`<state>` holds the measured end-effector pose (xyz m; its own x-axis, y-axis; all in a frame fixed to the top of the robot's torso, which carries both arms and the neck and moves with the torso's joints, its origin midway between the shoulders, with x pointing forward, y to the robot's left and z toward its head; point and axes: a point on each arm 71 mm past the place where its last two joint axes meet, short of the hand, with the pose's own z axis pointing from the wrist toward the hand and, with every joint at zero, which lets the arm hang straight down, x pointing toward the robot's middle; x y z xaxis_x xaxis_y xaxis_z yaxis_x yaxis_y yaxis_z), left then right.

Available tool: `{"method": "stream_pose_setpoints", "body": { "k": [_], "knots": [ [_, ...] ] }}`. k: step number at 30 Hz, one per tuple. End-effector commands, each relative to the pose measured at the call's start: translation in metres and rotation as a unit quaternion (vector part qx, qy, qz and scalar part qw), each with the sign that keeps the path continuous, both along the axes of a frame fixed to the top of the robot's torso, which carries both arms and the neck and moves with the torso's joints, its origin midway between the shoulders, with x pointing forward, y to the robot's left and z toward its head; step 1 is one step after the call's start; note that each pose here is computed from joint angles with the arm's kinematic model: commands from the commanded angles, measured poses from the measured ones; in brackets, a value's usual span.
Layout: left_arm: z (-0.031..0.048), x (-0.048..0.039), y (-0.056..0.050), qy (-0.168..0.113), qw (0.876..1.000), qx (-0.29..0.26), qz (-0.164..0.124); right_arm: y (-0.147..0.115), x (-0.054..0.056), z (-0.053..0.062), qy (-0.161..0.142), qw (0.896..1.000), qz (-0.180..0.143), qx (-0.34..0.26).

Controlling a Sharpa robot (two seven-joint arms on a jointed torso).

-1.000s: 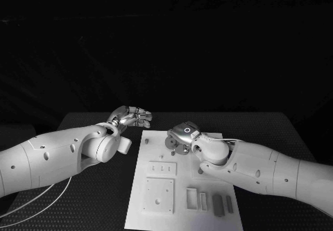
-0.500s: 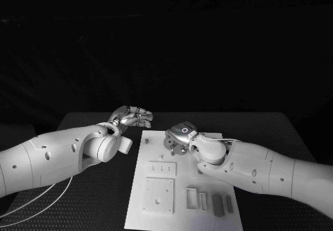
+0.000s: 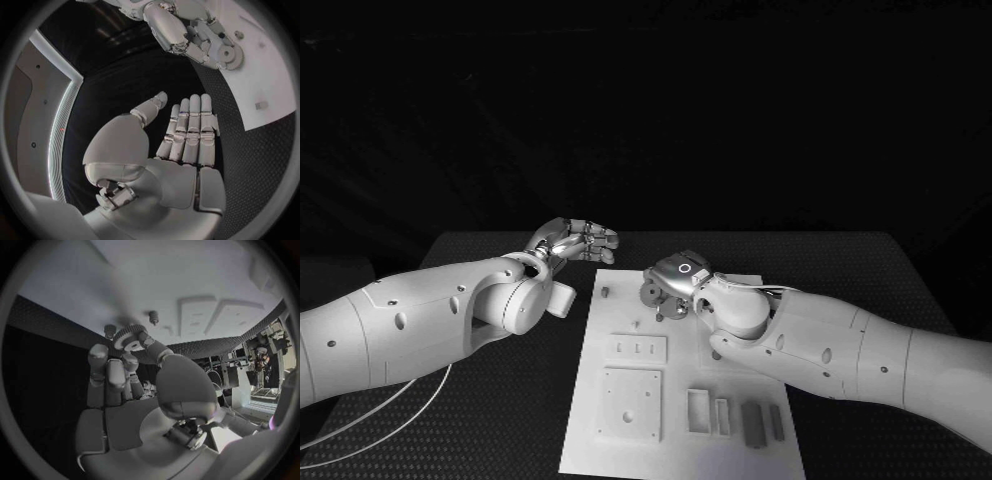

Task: Assemble the parts on the task board

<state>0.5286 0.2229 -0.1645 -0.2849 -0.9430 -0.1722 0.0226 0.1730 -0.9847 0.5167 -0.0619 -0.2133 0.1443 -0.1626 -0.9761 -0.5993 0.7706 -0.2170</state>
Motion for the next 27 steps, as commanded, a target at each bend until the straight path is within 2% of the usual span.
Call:
{"method": "stream_pose_setpoints", "body": {
  "k": [1, 27],
  "knots": [
    [0.0017, -0.0002, -0.0016, -0.003, 1.0, -0.002, -0.006, -0.0045, 0.0021, -0.0052, 0.015, 1.0, -0.009, -0.016],
    [0.0017, 0.0, 0.0004, -0.004, 1.0, -0.001, -0.005, -0.0105, 0.0003, -0.0048, 0.013, 1.0, -0.012, -0.012]
  ]
}}
